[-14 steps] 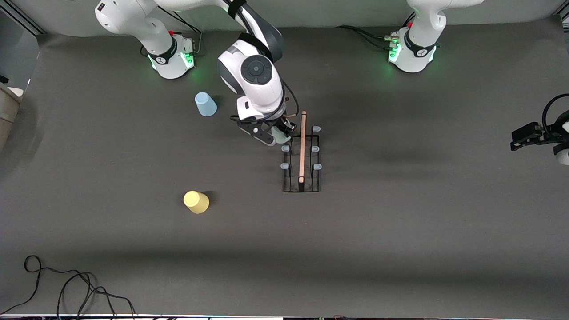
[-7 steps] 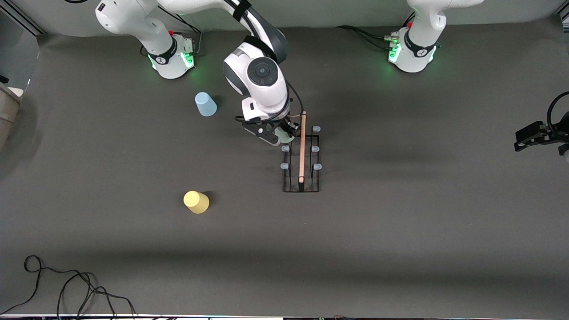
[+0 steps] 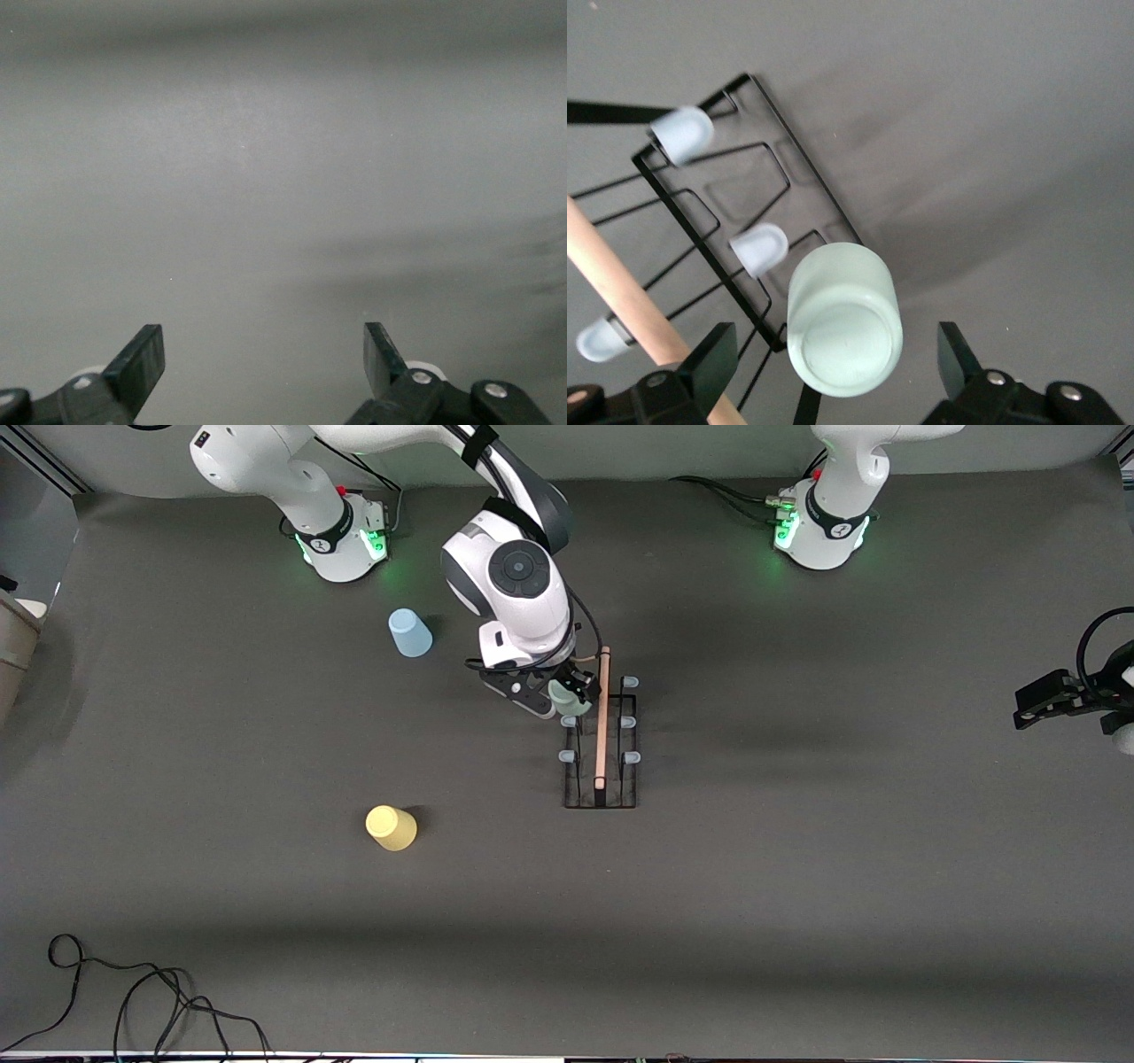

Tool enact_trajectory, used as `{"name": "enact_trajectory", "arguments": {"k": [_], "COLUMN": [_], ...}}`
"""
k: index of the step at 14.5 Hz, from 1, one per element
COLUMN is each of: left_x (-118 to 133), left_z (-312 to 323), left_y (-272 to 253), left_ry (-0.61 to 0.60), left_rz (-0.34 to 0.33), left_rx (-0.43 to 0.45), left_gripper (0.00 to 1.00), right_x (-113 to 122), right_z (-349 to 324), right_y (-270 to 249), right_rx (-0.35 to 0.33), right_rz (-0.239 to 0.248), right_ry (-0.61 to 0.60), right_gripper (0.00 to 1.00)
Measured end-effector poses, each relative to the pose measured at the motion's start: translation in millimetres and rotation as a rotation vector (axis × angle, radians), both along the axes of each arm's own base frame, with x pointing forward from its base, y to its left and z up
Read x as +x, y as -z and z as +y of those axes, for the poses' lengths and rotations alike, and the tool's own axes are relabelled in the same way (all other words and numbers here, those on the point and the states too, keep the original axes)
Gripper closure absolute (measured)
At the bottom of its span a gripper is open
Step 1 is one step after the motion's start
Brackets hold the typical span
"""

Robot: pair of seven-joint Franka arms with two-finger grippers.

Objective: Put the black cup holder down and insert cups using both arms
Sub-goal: 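Lower the green cup onto a rack peg and open the right gripper, then move the right gripper to the yellow cup and grasp it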

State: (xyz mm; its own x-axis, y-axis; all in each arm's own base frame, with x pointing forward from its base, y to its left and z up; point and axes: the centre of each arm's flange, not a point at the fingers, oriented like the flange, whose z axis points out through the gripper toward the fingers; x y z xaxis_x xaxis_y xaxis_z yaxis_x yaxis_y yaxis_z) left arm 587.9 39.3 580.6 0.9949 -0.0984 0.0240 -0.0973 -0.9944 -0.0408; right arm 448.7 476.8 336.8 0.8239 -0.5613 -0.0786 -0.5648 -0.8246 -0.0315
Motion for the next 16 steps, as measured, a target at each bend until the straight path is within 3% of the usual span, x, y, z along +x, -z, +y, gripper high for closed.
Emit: {"name": "enact_trajectory", "arguments": {"k": [7,13,16], "left_x": [0.8,2.4,3.8], "left_z": [4.0,1.7,-10.1], "left_y": [1.9,5.3,7.5], "left_ry": [-0.007,-0.004,0.006], "left_rz": [0.002,0.008,0.009], "left_rx": [0.000,-0.003,-0.054], "left_gripper": [0.00,0.00,0.00], "right_x": [76.4,131.9,154.8], "right_z": [-107.9,-212.5,-265.4], "right_y": [-55.0,-38.7,-23.4], "right_rx": [0.002,0.001,0.006], "right_rz": [0.022,0.046,0.053], "right_ry": [-0.093,-0.224,-0.273], "right_gripper": [0.00,0.00,0.00]}}
